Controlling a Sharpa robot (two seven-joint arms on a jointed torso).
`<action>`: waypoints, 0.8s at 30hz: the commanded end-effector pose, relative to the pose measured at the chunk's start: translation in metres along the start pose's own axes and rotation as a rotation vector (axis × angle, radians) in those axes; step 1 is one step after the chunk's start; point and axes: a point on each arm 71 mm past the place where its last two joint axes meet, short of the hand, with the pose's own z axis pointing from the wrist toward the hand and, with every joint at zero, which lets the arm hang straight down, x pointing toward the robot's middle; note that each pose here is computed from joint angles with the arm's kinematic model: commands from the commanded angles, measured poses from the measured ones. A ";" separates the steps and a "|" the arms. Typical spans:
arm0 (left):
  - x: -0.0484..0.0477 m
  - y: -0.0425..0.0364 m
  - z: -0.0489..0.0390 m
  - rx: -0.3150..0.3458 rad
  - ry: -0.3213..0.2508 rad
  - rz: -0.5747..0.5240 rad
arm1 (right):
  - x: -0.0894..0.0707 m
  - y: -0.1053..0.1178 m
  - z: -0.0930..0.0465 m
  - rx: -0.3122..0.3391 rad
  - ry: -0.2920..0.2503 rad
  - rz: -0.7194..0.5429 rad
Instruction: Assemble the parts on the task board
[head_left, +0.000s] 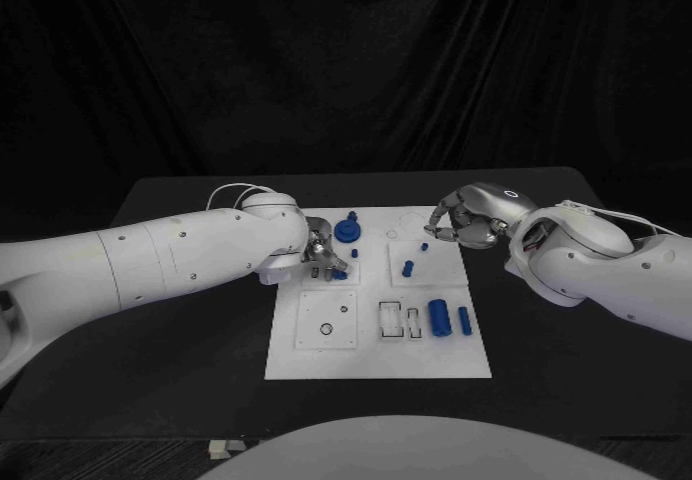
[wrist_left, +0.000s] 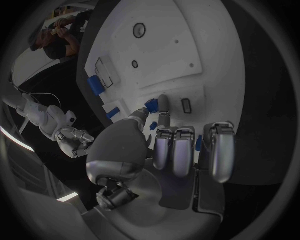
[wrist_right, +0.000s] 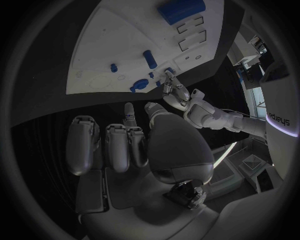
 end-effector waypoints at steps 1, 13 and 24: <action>0.0023 -0.0014 0.0004 0.003 0.022 0.012 | 0.002 -0.002 0.000 0.018 0.008 -0.001; 0.0018 -0.0006 0.0002 0.008 0.017 0.008 | 0.003 -0.002 0.000 0.020 0.012 -0.001; 0.0004 0.0049 -0.0011 0.010 0.001 -0.007 | 0.004 -0.003 0.000 0.023 0.016 -0.001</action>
